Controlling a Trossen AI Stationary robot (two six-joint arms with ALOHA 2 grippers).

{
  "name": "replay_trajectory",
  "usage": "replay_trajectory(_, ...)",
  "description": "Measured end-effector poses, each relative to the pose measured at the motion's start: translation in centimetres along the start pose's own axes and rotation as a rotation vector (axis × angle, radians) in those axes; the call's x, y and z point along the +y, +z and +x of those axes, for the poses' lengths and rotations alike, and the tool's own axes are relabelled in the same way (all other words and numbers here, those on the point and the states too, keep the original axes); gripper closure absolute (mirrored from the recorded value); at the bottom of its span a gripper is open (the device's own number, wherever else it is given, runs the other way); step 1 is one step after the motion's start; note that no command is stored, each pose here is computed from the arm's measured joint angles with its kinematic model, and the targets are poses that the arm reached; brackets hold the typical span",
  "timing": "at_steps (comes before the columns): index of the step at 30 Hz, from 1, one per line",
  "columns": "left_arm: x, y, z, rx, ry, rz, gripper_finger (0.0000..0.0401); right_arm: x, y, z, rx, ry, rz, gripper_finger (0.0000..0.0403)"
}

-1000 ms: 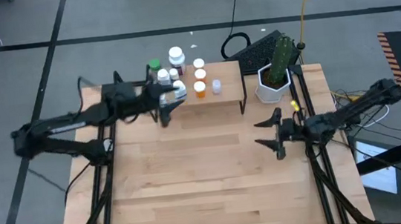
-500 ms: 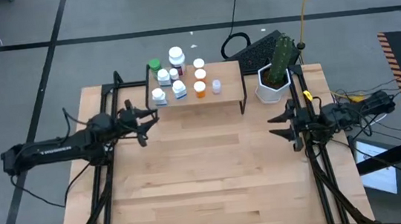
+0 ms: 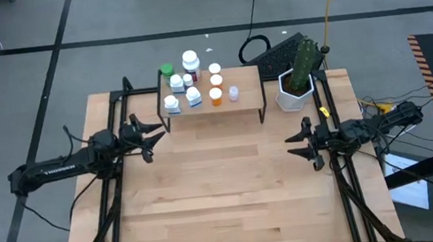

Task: Pick and place medicine bottles onto shelf by color
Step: Return to Home Position

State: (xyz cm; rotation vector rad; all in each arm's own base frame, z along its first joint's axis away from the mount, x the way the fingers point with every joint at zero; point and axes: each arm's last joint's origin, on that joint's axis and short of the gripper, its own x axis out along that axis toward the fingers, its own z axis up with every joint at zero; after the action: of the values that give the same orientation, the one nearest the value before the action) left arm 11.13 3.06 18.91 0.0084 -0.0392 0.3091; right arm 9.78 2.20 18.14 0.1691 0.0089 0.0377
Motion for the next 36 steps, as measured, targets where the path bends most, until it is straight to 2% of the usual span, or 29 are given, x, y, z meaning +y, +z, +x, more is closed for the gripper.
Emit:
replay_trajectory(15, 0.1, -1.5, -1.1, 0.065, 0.004, 0.003, 0.0254, -0.1, 0.1, -0.2, -0.018, -0.006, -0.059, 0.0236)
replay_trajectory(21, 0.2, -1.9, -1.4, 0.098, 0.028, 0.010, 0.0254, -0.2, -0.9, 0.0, -0.010, -0.007, -0.052, 0.0236)
replay_trajectory(27, 0.2, -2.1, -1.7, 0.113, 0.025, -0.001, 0.0254, -0.2, -0.6, 0.0, -0.068, -0.027, -0.033, 0.0236)
replay_trajectory(36, 0.0, -2.1, -1.8, 0.118, -0.025, -0.031, 0.0254, -0.2, -0.6, 0.0, -0.072, -0.026, -0.033, 0.0236)
